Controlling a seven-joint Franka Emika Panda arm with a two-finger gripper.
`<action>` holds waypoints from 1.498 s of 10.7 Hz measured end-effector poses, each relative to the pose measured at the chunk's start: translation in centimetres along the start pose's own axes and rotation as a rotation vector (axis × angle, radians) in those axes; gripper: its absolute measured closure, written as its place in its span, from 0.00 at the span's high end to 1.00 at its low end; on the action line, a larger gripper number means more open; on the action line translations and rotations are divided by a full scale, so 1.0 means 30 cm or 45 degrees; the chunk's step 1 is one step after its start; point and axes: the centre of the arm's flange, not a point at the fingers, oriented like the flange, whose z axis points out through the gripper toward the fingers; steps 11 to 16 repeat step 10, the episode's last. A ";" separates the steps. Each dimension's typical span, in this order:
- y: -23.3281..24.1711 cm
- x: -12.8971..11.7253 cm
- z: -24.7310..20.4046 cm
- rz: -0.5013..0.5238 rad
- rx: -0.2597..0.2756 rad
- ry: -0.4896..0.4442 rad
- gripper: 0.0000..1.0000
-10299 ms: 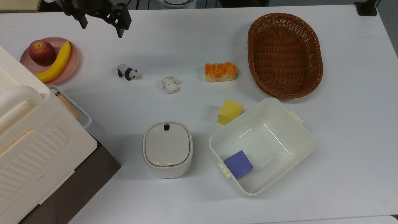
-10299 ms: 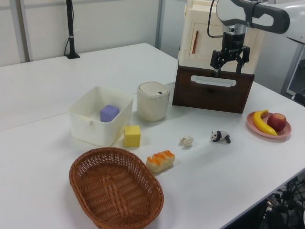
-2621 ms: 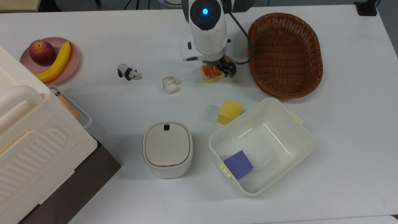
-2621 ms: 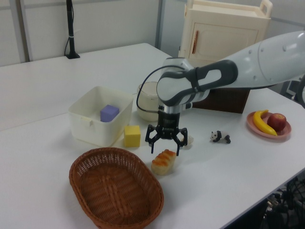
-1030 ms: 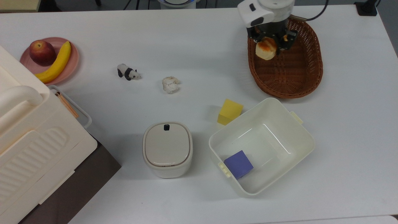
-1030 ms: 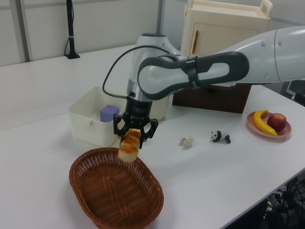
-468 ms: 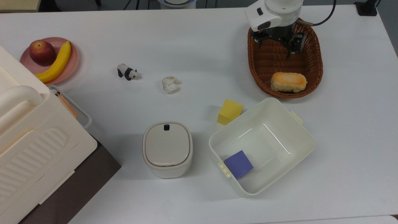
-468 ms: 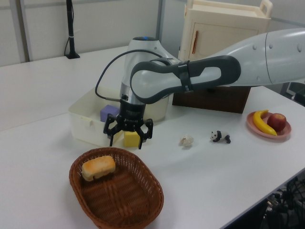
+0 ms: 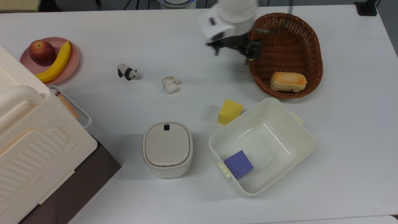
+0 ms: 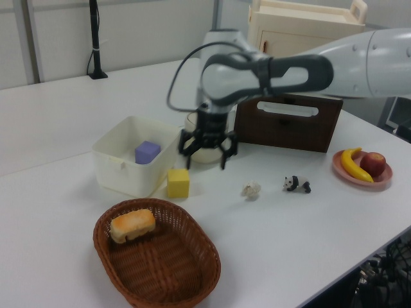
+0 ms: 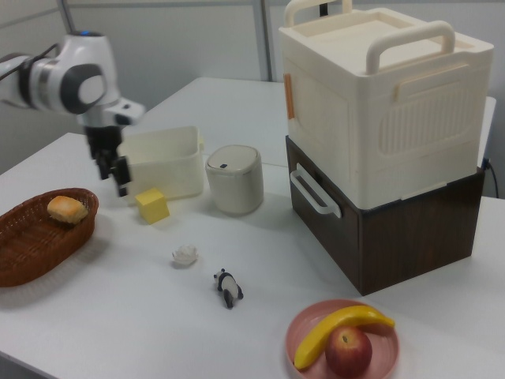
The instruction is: Put the bread in the basket
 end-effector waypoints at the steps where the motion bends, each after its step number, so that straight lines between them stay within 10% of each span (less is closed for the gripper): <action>1: 0.107 0.067 -0.052 -0.033 0.007 0.008 1.00; 7: 0.544 0.268 -0.181 -0.192 -0.061 0.103 1.00; 16: 0.575 0.289 -0.248 -0.186 -0.049 0.151 1.00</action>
